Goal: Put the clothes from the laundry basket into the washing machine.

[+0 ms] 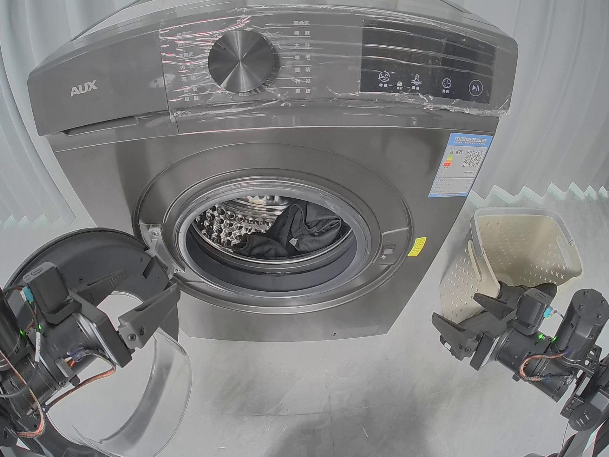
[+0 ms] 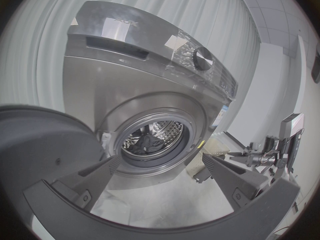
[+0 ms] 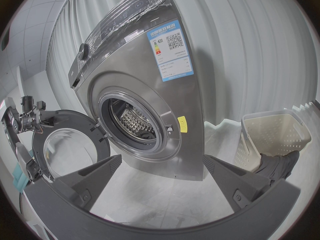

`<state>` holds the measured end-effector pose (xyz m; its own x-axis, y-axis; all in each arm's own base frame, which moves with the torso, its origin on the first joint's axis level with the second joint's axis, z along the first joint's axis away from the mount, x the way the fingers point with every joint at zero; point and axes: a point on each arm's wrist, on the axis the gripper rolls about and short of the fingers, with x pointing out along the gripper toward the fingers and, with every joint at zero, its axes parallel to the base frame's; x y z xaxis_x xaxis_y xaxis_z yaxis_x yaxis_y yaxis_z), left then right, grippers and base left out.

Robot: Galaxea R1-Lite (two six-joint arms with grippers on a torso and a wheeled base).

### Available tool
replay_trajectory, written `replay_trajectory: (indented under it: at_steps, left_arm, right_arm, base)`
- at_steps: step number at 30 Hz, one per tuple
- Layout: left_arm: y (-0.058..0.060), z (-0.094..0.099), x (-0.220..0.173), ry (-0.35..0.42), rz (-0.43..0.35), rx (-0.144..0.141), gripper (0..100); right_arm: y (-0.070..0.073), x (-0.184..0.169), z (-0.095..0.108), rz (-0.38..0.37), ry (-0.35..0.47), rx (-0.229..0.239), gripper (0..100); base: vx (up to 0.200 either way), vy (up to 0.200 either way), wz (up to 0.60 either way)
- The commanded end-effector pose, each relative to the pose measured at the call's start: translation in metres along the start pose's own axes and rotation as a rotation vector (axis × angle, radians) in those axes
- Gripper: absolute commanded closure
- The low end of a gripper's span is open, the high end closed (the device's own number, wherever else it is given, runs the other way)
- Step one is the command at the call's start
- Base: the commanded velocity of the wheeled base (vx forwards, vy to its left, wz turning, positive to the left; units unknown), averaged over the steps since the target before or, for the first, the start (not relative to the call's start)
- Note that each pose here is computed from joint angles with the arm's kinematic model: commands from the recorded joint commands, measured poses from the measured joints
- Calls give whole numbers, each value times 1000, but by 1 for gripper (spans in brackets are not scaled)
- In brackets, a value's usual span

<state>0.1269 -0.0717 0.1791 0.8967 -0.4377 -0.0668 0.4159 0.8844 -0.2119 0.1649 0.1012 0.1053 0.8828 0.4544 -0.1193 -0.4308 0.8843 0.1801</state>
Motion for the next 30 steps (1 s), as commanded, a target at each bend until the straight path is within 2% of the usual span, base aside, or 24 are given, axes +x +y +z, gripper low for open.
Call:
replay_trajectory:
  at_steps: [1, 3, 6, 7, 11, 14, 16, 17, 18, 21, 23, 24, 25, 27, 30]
  left_arm:
    - [12, -9, -11, 3, 65, 23, 0]
    - [15, -11, -13, 3, 88, 34, 0]
    - [18, -10, -18, -13, 108, 35, 0]
    - [19, -7, -23, -41, 117, 32, 0]
    - [19, -4, -34, -84, 120, 36, 0]
    - [21, -10, -47, -101, 133, 69, 0]
    - [21, -10, -48, -100, 135, 71, 0]
    - [23, -18, -57, -104, 146, 103, 0]
    - [23, -19, -60, -111, 147, 109, 0]
    - [22, -19, -68, -141, 149, 110, 0]
    - [23, -21, -77, -153, 169, 115, 0]
    - [24, -21, -78, -153, 170, 115, 0]
    - [24, -24, -85, -141, 185, 128, 0]
    - [24, -30, -93, -117, 202, 161, 0]
    - [24, -35, -109, -122, 213, 182, 0]
  right_arm:
    - [-1, -7, 2, -6, -11, -1, 0]
    - [-1, -7, 2, -9, -10, 0, 0]
    - [-1, -7, 1, -25, -10, 2, 0]
    - [0, -7, 2, -50, -18, 1, 0]
    - [1, -13, 9, -50, -60, -3, 0]
    - [3, -21, 13, -33, -63, 7, 0]
    - [3, -22, 13, -33, -58, 6, 0]
    - [8, -34, 14, -6, -39, -2, 0]
    - [9, -38, 15, 1, -34, -5, 0]
    - [7, -49, 16, -29, -26, -11, 0]
    - [2, -55, 19, -86, -38, -4, 0]
    - [1, -56, 19, -90, -40, -3, 0]
    - [-4, -60, 24, -131, -78, 0, 0]
    - [-9, -68, 31, -162, -134, 4, 0]
    - [-12, -80, 39, -182, -208, 10, 0]
  base:
    - [-200, 0, 0]
    - [-200, 0, 0]
    - [-200, 0, 0]
    - [-200, 0, 0]
    - [-200, 0, 0]
    - [-200, 0, 0]
    - [-200, 0, 0]
    - [-200, 0, 0]
    - [-200, 0, 0]
    - [-200, 0, 0]
    - [-200, 0, 0]
    - [-200, 0, 0]
    - [-200, 0, 0]
    - [0, 0, 0]
    - [0, 0, 0]
